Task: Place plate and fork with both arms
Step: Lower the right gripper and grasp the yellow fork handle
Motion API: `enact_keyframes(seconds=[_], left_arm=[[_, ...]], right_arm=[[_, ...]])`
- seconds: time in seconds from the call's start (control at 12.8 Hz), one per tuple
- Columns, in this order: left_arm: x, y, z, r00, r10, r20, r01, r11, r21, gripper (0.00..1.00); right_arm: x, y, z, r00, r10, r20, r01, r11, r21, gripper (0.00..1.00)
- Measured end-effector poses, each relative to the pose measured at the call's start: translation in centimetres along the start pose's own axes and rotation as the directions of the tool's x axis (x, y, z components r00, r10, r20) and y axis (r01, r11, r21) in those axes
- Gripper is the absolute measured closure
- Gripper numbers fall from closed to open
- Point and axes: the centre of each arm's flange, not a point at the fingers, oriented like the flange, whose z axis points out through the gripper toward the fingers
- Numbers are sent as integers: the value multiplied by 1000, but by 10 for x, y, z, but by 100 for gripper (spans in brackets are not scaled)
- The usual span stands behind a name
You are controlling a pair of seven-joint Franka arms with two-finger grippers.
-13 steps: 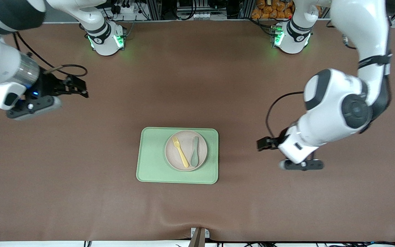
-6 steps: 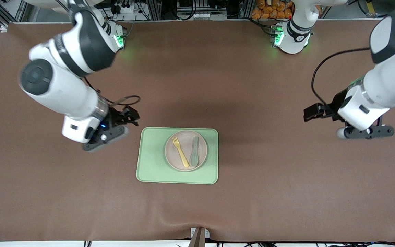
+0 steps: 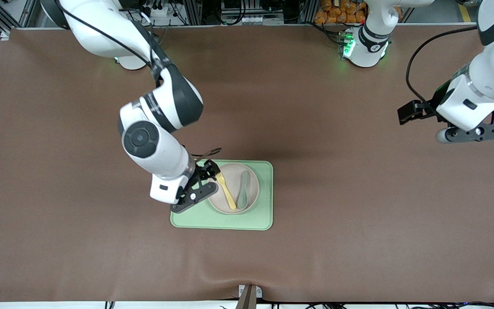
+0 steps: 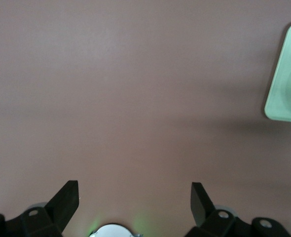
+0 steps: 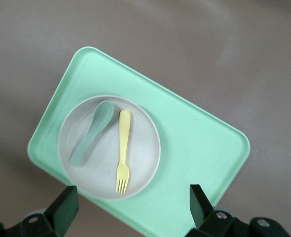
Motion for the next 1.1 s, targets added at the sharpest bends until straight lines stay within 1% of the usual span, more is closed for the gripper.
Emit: enact_keyframes(seconds=[0.24, 0.31, 0.39, 0.47, 0.71, 0.86, 0.94, 1.02, 1.1], left_arm=[[-21, -12, -5, 997, 76, -1, -75, 997, 25, 0], [-26, -16, -7, 996, 88, -3, -87, 995, 42, 0], [-28, -18, -9, 996, 89, -7, -88, 995, 52, 0], [-29, -21, -11, 996, 84, -12, -83, 995, 53, 0], [-28, -31, -15, 997, 66, -27, -65, 997, 42, 0], [-27, -30, -21, 996, 65, -56, -64, 998, 21, 0], [-26, -36, -27, 996, 54, -72, -53, 998, 14, 0], [-26, -43, -32, 996, 41, -81, -41, 999, 9, 0], [-27, -47, -35, 996, 33, -86, -33, 999, 0, 0]], right_arm=[[7, -6, 65, 1000, -8, -20, 8, 1000, -5, 0], [8, -7, 83, 1000, -10, -28, 10, 1000, -6, 4], [8, -11, 96, 1000, -15, -27, 15, 1000, -9, 4], [7, -15, 106, 999, -24, -21, 24, 1000, -18, 7], [3, -32, 124, 999, -54, 3, 54, 997, -63, 10], [0, -42, 136, 997, -75, 20, 76, 993, -86, 11], [-2, -49, 142, 996, -87, 31, 90, 992, -94, 16], [-4, -53, 149, 995, -96, 42, 100, 990, -99, 16], [-6, -54, 154, 994, -98, 49, 103, 989, -105, 20]])
